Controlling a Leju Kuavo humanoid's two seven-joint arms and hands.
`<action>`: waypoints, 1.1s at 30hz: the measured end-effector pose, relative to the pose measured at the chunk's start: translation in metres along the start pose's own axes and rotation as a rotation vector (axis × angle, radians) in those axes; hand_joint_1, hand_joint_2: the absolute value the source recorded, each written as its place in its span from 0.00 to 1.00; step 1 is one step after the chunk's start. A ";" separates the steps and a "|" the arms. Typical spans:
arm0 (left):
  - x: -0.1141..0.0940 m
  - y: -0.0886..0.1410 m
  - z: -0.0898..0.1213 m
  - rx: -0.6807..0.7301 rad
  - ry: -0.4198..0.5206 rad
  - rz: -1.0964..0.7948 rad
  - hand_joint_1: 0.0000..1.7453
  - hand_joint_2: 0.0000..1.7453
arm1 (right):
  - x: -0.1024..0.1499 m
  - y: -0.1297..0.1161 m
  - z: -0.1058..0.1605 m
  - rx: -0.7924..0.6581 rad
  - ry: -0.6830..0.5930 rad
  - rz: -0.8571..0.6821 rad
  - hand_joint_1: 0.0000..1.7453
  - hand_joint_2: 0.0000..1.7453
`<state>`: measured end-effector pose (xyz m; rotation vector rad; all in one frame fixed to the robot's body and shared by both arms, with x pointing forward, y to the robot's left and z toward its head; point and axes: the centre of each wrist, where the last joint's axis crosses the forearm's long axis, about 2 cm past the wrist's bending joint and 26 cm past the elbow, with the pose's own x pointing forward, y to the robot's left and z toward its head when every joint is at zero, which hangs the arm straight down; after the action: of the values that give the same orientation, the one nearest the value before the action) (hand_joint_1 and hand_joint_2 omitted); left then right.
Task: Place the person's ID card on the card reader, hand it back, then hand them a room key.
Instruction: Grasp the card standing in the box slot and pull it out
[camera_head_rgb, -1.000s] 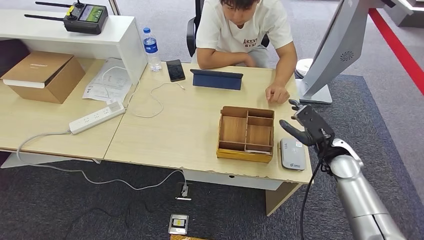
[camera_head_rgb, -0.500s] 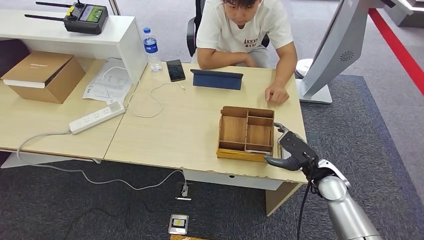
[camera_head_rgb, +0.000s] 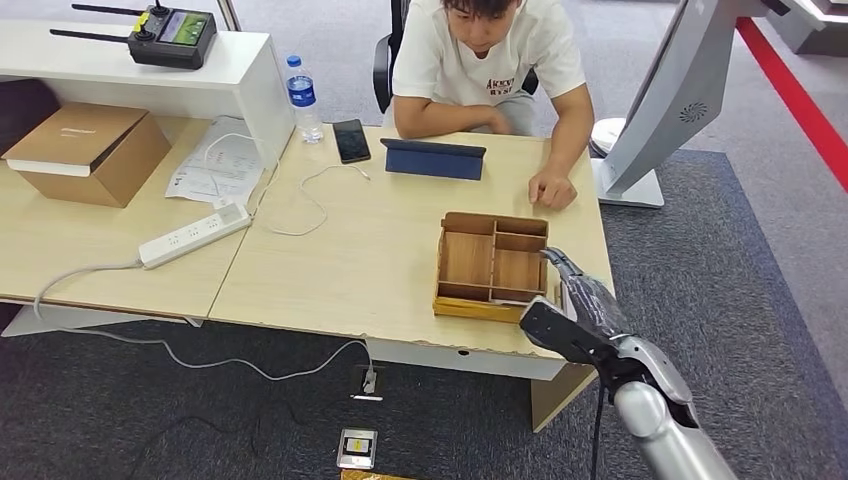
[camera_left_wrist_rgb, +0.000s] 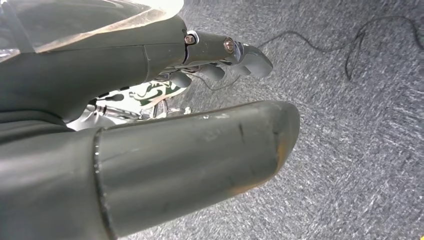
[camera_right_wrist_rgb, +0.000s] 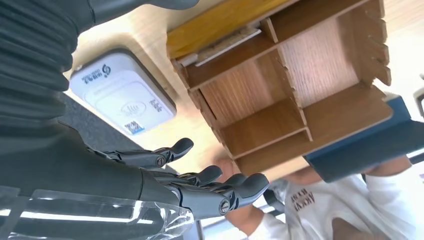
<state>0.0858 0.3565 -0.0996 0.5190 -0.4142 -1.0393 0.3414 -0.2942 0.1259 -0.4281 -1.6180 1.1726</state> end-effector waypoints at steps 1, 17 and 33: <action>0.000 0.000 0.000 0.000 -0.003 -0.003 0.00 0.00 | 0.001 0.000 -0.001 -0.010 -0.005 0.023 0.00 1.00; 0.005 -0.002 0.000 -0.006 -0.026 -0.025 0.00 0.00 | 0.023 0.007 -0.036 -0.075 -0.104 0.345 0.00 1.00; 0.005 -0.002 0.000 -0.006 -0.028 -0.022 0.00 0.00 | 0.018 0.029 -0.050 0.011 -0.080 0.280 0.00 1.00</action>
<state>0.0863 0.3507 -0.1002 0.5053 -0.4313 -1.0698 0.3705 -0.2438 0.1095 -0.6224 -1.6564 1.4225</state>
